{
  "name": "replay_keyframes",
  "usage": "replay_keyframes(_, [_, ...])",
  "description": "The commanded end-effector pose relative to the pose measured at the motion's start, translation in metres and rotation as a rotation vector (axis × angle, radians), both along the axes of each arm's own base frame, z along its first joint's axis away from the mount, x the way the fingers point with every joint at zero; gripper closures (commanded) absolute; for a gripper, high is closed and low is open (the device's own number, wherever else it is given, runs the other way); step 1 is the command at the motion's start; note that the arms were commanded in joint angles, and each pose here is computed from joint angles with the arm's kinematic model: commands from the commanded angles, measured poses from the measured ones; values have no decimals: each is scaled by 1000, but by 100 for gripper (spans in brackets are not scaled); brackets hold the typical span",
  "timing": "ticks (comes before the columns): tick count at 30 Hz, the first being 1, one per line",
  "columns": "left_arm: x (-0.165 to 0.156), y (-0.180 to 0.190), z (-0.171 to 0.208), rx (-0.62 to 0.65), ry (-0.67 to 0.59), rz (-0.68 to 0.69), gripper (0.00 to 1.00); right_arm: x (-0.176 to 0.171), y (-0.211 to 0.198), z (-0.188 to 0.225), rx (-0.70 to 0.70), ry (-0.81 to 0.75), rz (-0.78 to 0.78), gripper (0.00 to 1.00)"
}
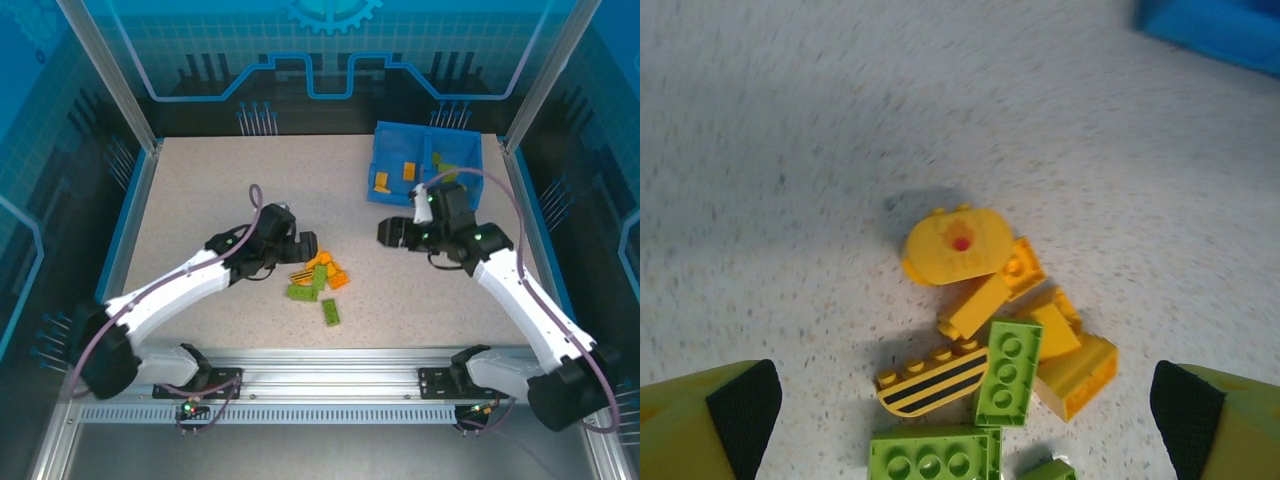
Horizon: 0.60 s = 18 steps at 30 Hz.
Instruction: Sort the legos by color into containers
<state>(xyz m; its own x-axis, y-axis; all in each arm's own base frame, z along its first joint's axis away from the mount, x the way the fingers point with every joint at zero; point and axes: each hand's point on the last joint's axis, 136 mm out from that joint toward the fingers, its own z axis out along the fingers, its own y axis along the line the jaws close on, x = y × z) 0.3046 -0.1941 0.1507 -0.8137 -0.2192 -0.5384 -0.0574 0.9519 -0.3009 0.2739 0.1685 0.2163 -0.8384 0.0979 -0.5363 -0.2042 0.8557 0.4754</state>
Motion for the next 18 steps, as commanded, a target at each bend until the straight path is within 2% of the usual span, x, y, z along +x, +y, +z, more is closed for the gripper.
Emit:
replay_keyframes(1, [16, -2, -14, -29, 116, 189, 1, -31, 26, -9, 16, 54, 76, 23])
replay_keyframes(3, [25, -11, -29, 2, 170, 198, 1, -44, 37, -11, 6, 66, 120, 19])
replay_keyframes(6, [35, -19, -55, 41, 226, 216, 1, -55, 41, -18, -83, 61, 151, 13])
replay_keyframes(13, [56, -30, -89, 106, 280, 213, 1, -72, 49, -27, -144, 71, 211, 4])
replay_keyframes(18, [62, -25, -110, 143, 314, 227, 1, -79, 54, -33, -227, 65, 251, 0])
